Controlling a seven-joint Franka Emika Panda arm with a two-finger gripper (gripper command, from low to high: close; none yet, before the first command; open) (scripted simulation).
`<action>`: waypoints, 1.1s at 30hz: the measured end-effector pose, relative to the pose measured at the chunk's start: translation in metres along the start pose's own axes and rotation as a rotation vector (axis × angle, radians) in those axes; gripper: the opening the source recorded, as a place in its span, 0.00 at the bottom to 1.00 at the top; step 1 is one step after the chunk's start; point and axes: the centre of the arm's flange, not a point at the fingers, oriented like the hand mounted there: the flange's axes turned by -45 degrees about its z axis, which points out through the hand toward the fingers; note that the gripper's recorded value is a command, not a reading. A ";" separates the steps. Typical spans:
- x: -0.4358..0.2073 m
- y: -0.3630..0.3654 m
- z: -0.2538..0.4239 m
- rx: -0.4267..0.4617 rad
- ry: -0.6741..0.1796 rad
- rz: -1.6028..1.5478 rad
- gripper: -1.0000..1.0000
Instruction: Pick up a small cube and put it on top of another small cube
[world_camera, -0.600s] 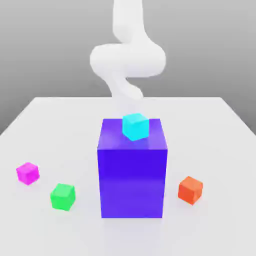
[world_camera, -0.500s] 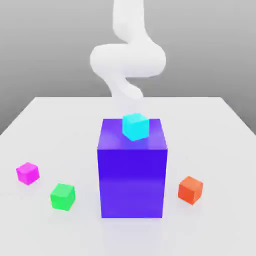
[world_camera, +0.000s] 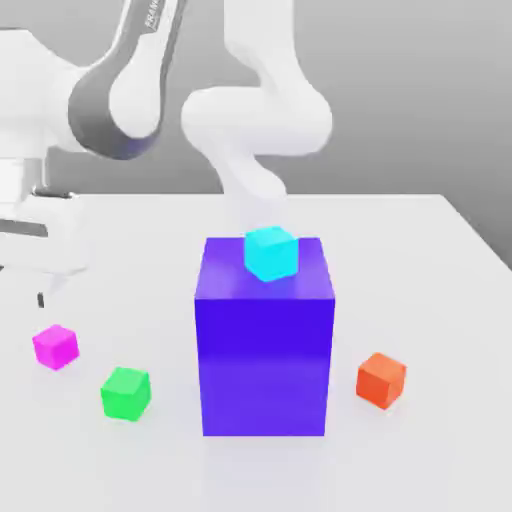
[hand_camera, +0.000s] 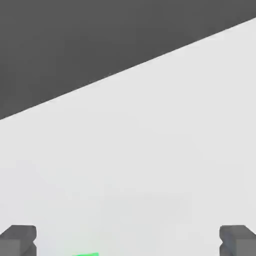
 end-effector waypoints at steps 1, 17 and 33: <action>-0.014 0.011 0.015 -0.011 -0.031 0.012 0.50; -0.075 0.055 0.098 -0.016 -0.170 0.088 0.50; -0.078 0.053 0.123 -0.046 -0.134 0.075 0.00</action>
